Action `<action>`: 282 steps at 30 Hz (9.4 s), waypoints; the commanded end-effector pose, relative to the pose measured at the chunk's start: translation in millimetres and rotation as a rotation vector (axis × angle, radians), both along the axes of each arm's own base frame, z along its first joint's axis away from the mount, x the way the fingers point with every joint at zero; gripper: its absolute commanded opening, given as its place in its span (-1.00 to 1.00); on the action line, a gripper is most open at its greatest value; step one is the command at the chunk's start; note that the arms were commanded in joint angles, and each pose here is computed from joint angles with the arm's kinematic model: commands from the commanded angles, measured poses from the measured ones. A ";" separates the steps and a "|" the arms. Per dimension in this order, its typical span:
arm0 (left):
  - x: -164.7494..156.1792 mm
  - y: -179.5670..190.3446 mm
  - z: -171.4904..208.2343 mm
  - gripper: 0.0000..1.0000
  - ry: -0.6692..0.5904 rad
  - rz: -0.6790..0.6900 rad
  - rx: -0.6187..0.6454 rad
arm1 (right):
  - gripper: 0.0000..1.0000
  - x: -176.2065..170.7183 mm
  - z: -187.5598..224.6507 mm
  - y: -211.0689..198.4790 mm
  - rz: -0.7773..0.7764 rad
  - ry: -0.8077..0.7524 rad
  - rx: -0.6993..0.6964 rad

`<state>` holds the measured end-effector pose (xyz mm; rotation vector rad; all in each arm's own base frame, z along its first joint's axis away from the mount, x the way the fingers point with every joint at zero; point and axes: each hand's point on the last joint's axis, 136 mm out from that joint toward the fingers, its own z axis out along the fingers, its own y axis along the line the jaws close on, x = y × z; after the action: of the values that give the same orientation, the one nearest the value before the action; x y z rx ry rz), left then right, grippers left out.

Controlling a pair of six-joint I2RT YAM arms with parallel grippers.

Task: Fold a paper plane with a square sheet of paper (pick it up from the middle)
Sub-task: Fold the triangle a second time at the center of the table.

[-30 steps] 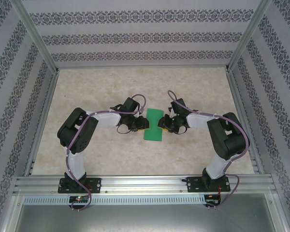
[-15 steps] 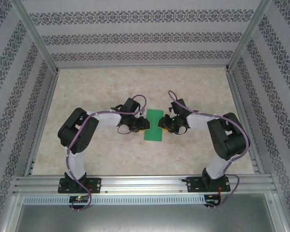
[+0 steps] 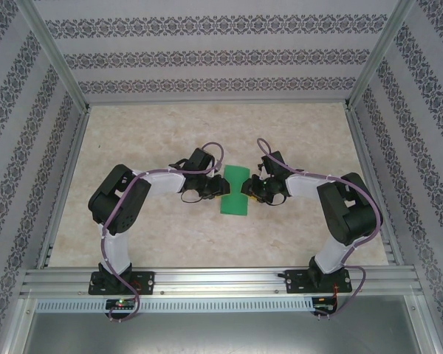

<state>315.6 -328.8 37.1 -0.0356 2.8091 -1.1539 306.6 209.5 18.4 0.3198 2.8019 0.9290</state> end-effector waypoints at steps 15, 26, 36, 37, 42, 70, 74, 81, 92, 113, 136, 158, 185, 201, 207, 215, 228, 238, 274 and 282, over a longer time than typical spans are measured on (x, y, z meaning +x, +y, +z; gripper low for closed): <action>18.5 -10.3 18.1 -0.71 -0.009 0.043 -0.094 | 0.04 -26.4 72.3 8.8 0.236 -0.499 -0.138; 19.4 -11.4 22.7 -0.70 -0.011 0.041 -0.103 | 0.04 -72.2 72.0 63.8 0.594 -0.794 -0.378; 19.2 -12.3 25.4 -0.70 -0.014 0.031 -0.102 | 0.00 -56.1 52.2 81.3 0.651 -0.802 -0.592; 18.9 -12.3 24.4 -0.70 -0.012 0.032 -0.101 | -0.02 -54.0 51.7 80.3 0.652 -0.799 -0.622; 18.9 -12.3 25.7 -0.70 -0.014 0.031 -0.103 | -0.13 -51.3 45.4 77.3 0.658 -0.791 -0.675; 40.2 41.1 54.3 -0.07 -0.156 0.160 0.091 | -1.00 -49.3 67.3 85.5 0.526 -0.728 -0.463; 39.0 56.0 61.1 -0.06 -0.180 0.195 0.128 | -1.00 -44.7 68.9 84.7 0.461 -0.668 -0.356; 28.0 46.2 56.9 -0.33 -0.168 0.156 0.061 | -1.00 -39.3 65.9 72.1 0.427 -0.540 -0.149; 2.4 16.8 39.2 -0.61 -0.120 0.022 0.055 | -1.00 -33.6 53.3 43.0 0.403 -0.437 -0.056; -9.0 -1.8 23.8 -0.66 -0.105 -0.057 0.096 | -1.00 -10.3 20.9 17.6 0.418 -0.307 -0.063; -5.6 -22.0 27.0 -0.51 -0.117 -0.095 0.072 | -0.95 7.5 10.7 6.3 0.438 -0.280 -0.086; 6.0 -25.3 22.1 -0.54 -0.130 -0.074 0.098 | -0.91 11.8 2.9 4.4 0.432 -0.261 -0.088; 6.6 -22.3 23.3 -0.56 -0.140 -0.060 0.105 | -0.91 15.1 -4.6 -0.9 0.422 -0.254 -0.133; 19.3 -40.1 25.1 -0.60 -0.121 -0.011 0.015 | -0.90 14.3 -5.7 -0.8 0.425 -0.252 -0.145; 20.7 -41.8 12.2 -0.61 -0.103 -0.011 0.022 | -0.90 13.9 -5.5 -0.6 0.425 -0.252 -0.143; 20.3 -43.7 18.9 -0.59 -0.119 -0.010 -0.002 | -0.90 13.8 -6.7 -0.4 0.427 -0.250 -0.146; 22.5 -52.6 36.7 -0.53 -0.155 -0.024 -0.076 | -0.90 14.3 -7.5 0.1 0.430 -0.248 -0.153; 23.4 -45.4 22.3 -0.52 -0.129 0.000 -0.018 | -0.89 14.8 -6.8 0.7 0.431 -0.251 -0.154; 4.6 -20.6 -34.0 -0.63 -0.057 -0.011 0.119 | -0.50 21.4 27.1 7.3 0.393 -0.292 -0.098; 3.6 -20.9 -35.3 -0.63 -0.055 -0.016 0.119 | -0.41 4.5 64.6 9.2 0.324 -0.308 0.002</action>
<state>333.5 -356.9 22.7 0.0043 2.7650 -1.0458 322.1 215.1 76.8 -0.3104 2.6039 0.8620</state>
